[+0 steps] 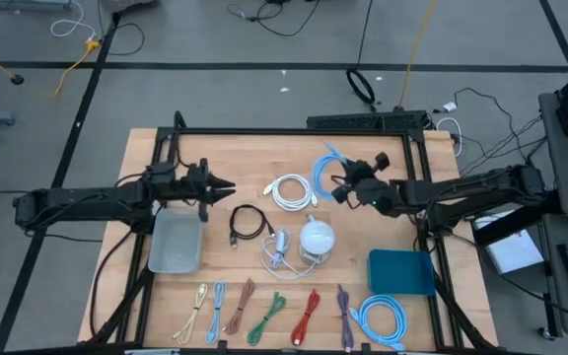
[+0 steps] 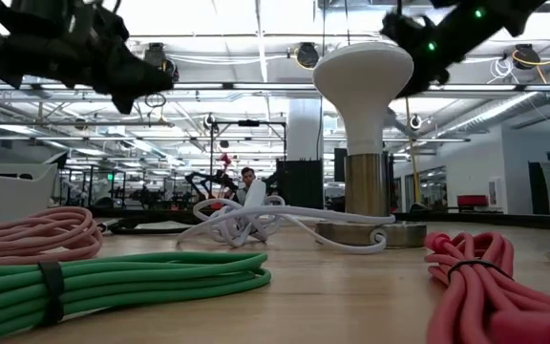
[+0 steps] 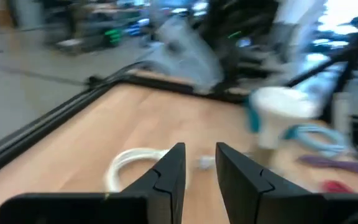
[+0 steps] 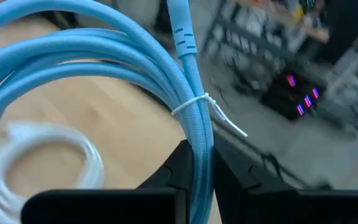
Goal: Pick & Place USB Port
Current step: Put the top light blue HDMI cable into the gray bin
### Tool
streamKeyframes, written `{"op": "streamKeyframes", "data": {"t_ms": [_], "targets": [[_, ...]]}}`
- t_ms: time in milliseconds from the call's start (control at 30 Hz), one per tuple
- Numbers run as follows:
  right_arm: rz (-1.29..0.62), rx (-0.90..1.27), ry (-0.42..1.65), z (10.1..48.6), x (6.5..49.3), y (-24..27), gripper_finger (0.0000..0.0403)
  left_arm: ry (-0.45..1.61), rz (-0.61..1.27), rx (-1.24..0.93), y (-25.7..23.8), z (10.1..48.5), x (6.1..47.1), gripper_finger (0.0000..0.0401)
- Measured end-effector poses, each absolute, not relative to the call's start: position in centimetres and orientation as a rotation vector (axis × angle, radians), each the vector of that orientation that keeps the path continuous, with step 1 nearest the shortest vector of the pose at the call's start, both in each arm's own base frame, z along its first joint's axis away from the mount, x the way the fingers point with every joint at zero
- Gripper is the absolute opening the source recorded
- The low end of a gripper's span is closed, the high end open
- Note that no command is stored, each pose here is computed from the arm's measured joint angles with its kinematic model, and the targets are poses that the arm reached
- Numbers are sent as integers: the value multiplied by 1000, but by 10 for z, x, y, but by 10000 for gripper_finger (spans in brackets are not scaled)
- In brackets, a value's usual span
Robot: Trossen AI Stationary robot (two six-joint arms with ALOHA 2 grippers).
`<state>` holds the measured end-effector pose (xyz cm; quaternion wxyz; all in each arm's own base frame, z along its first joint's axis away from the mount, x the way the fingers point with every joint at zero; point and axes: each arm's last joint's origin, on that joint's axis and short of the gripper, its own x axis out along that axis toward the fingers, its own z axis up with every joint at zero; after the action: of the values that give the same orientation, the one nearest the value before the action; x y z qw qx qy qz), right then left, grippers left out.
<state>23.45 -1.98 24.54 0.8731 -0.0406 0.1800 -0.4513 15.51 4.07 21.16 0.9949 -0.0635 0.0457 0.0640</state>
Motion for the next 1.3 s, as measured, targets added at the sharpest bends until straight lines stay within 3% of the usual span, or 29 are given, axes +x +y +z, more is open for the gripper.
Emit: {"op": "streamKeyframes", "data": {"t_ms": [233,433,633,800,967,1167,1300], "targets": [[-838,-155,293,253,249,-6,29,49,450,-137,68,209,160,91],[-799,-243,305,255,262,1,29,-40,184,-305,111,258,176,116],[-721,-465,396,280,291,16,29,185,-5,-419,145,292,214,144],[-625,-648,673,298,313,28,29,348,-91,-394,143,303,243,149],[-491,-671,977,282,328,31,29,344,-122,-329,137,331,250,150],[-387,-752,1061,258,360,40,29,306,-190,-327,129,348,254,150],[-396,-776,994,264,374,42,29,348,-194,-321,120,344,257,150]]}}
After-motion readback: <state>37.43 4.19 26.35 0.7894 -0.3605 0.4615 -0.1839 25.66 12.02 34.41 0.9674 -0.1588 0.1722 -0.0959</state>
